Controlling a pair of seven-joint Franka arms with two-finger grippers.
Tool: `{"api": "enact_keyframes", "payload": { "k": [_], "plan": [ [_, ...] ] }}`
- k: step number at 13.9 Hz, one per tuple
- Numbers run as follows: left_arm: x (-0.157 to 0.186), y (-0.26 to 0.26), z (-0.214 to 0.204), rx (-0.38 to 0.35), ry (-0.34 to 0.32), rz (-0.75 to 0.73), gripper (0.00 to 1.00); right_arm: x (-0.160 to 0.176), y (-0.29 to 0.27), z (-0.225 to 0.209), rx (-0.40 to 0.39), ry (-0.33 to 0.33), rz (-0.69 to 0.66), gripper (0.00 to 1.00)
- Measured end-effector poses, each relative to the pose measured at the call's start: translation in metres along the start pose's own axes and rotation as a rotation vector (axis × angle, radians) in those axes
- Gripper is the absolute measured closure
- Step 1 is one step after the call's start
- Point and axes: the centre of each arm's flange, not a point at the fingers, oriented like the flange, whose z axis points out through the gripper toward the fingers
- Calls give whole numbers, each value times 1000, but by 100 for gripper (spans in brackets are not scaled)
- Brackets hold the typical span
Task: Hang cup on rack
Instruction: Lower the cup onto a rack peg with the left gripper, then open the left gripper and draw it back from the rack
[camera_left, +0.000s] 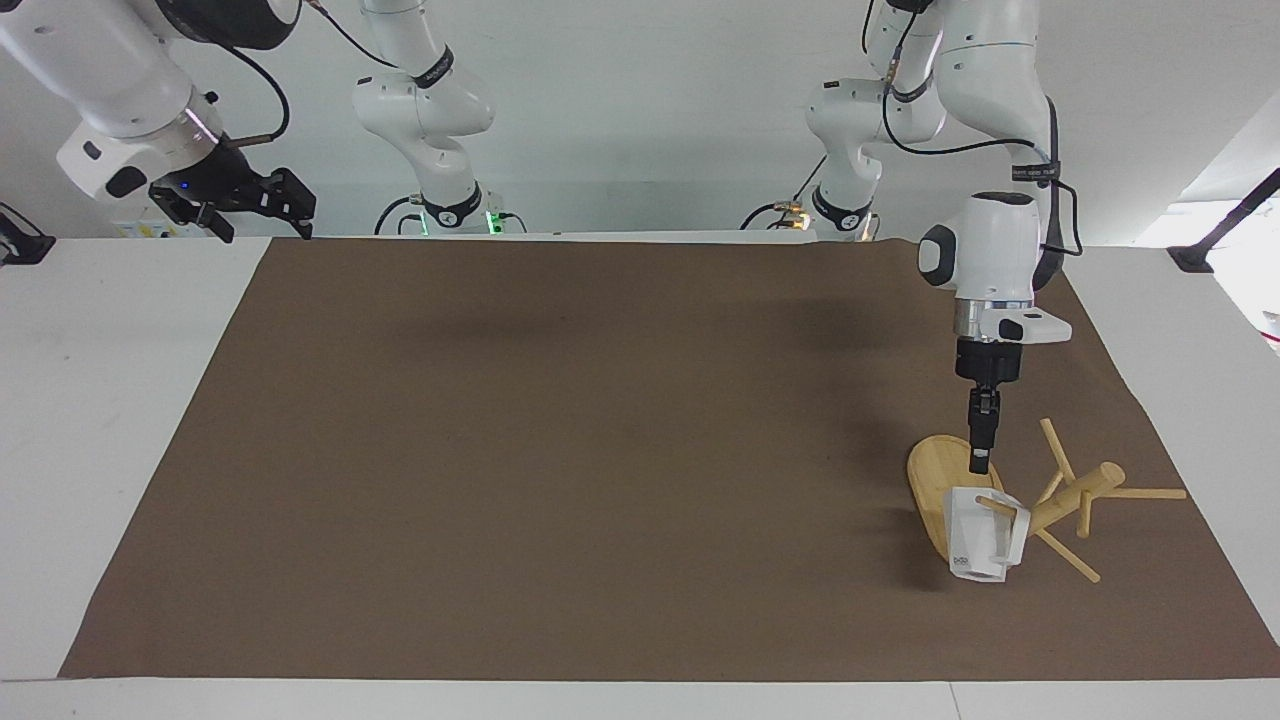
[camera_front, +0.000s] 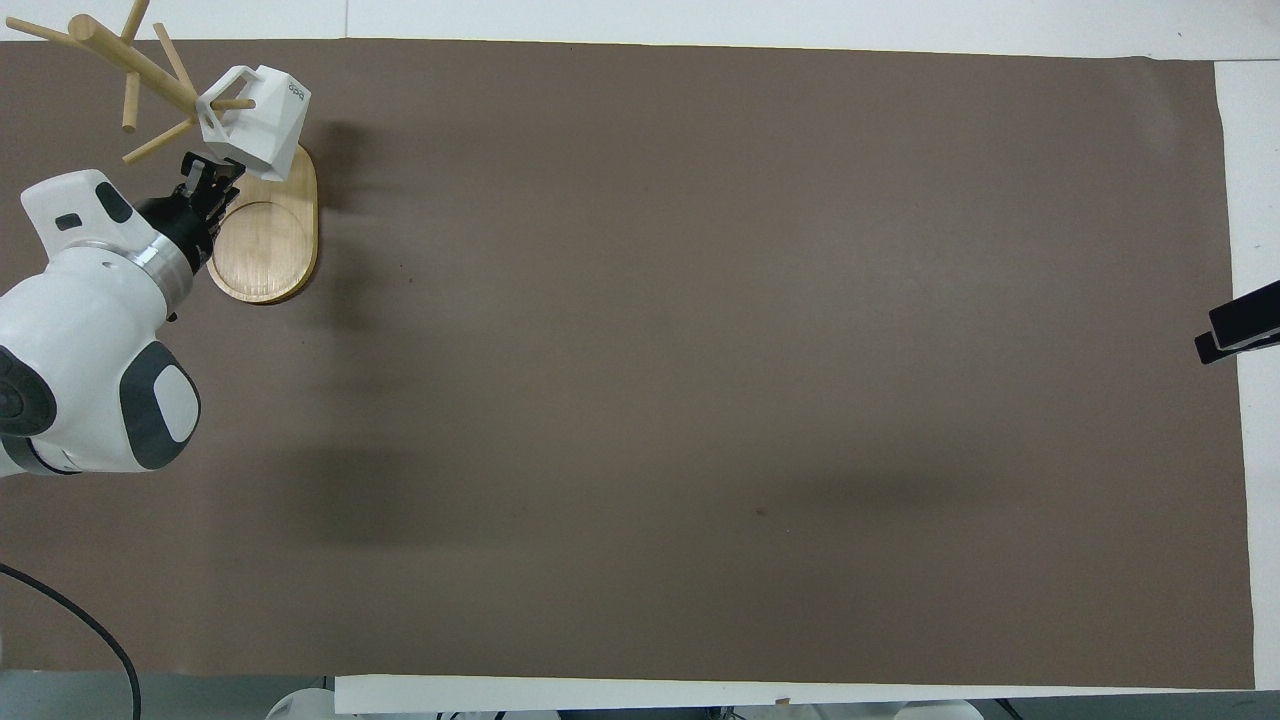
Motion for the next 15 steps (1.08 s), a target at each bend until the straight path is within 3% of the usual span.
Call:
{"api": "enact_keyframes", "payload": {
  "k": [3,4,5,8,11,15],
  "plan": [
    [5,7,-21,134,-76,2,40,0,-2,0,-1,-1,-3,0],
    [7,9,-33,191,-112,23,40,0,-2,0,-1,-1,-4,0],
    [9,12,-45,246,-151,55,34,0,-2,0,-1,-1,-5,0],
    [20,29,-83,425,-308,217,2,0,-2,1,-1,-1,-4,0],
    [33,54,-119,543,-497,450,0,0,-2,1,-1,-2,-4,0],
    [50,87,-151,573,-740,776,0,0,1,1,1,-2,2,0]
  ]
}}
